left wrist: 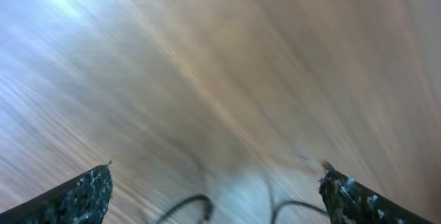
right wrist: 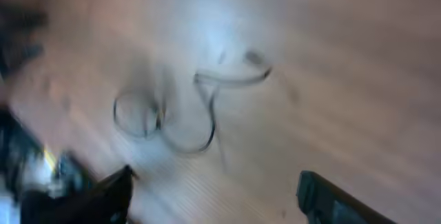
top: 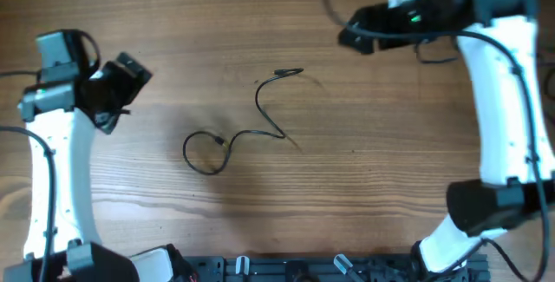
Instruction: Untangle cables
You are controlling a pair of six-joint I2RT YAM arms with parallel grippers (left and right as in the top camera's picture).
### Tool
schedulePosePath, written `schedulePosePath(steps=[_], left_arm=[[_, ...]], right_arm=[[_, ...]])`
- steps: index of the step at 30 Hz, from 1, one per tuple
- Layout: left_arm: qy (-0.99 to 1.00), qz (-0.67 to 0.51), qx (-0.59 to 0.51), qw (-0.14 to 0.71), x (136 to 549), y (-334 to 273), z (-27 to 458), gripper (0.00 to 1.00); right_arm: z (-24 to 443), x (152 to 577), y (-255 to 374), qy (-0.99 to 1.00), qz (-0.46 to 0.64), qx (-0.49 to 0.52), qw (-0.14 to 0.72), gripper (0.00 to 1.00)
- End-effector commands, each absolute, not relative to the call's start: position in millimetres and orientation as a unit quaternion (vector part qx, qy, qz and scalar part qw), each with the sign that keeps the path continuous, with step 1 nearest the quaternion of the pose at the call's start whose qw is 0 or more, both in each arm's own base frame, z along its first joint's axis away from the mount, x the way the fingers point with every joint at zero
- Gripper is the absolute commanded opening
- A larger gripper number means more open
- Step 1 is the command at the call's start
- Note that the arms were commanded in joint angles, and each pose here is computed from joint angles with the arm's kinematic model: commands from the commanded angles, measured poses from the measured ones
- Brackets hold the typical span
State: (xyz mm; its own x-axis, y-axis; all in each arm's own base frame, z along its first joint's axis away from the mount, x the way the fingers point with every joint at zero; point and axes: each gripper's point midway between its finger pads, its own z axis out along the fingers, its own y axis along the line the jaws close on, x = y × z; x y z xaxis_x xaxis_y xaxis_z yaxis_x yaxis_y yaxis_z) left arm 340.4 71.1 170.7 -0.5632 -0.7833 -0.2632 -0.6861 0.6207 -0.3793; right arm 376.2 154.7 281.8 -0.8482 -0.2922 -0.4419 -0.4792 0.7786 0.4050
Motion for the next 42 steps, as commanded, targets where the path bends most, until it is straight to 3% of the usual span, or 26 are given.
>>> schedulePosePath(steps=[1,6,14,17,20,21,22,23,25,28,30,33,35,42], left_arm=[[0.871,-0.088,-0.450,0.175,326.6,97.4,152.0,0.98],[0.870,-0.087,-0.456,0.166,325.2,100.6,146.9,1.00],[0.885,-0.089,-0.426,0.167,325.7,97.9,146.8,1.00],[0.888,-0.088,-0.421,0.164,324.1,97.4,146.1,1.00],[0.888,-0.088,-0.421,0.162,323.4,97.1,145.9,1.00],[0.888,-0.088,-0.422,0.162,323.3,97.1,145.9,1.00],[0.888,-0.088,-0.422,0.162,323.3,97.1,145.9,1.00],[0.888,-0.088,-0.422,0.162,323.3,97.1,145.9,1.00],[0.888,-0.087,-0.422,0.159,321.9,96.6,145.3,1.00],[0.888,-0.087,-0.423,0.156,321.1,96.2,144.4,1.00],[0.889,-0.087,-0.423,0.150,319.0,95.2,143.4,1.00],[0.890,-0.087,-0.421,0.149,319.2,93.3,143.3,1.00],[0.893,-0.090,-0.416,0.145,318.9,88.4,142.8,1.00],[0.905,-0.110,-0.387,0.138,324.3,64.2,143.2,1.00]], right_arm=[[236.9,354.8,193.9,0.895,0.248,-0.355,0.110,0.78],[184.9,318.0,257.2,0.860,0.255,-0.442,0.011,0.86],[96.1,249.8,323.6,0.808,0.229,-0.541,-0.047,0.86],[65.5,272.1,327.7,0.844,0.188,-0.503,-0.006,0.79],[51.3,295.7,327.8,0.869,0.153,-0.470,0.035,0.65],[51.6,300.5,329.3,0.871,0.151,-0.465,0.045,0.55],[51.6,303.3,329.0,0.874,0.148,-0.459,0.049,0.25],[53.3,307.1,327.5,0.881,0.142,-0.449,0.053,0.04],[74.9,322.6,324.0,0.893,0.146,-0.420,0.076,0.04],[144.4,366.1,312.1,0.903,0.160,-0.366,0.161,0.04],[231.7,424.6,276.5,0.903,0.154,-0.282,0.287,0.04],[324.1,497.9,193.6,0.877,0.109,-0.122,0.451,0.04],[349.9,537.2,118.6,0.854,0.055,-0.002,0.518,0.04],[357.7,597.8,-54.2,0.784,-0.028,0.164,0.598,0.04]])
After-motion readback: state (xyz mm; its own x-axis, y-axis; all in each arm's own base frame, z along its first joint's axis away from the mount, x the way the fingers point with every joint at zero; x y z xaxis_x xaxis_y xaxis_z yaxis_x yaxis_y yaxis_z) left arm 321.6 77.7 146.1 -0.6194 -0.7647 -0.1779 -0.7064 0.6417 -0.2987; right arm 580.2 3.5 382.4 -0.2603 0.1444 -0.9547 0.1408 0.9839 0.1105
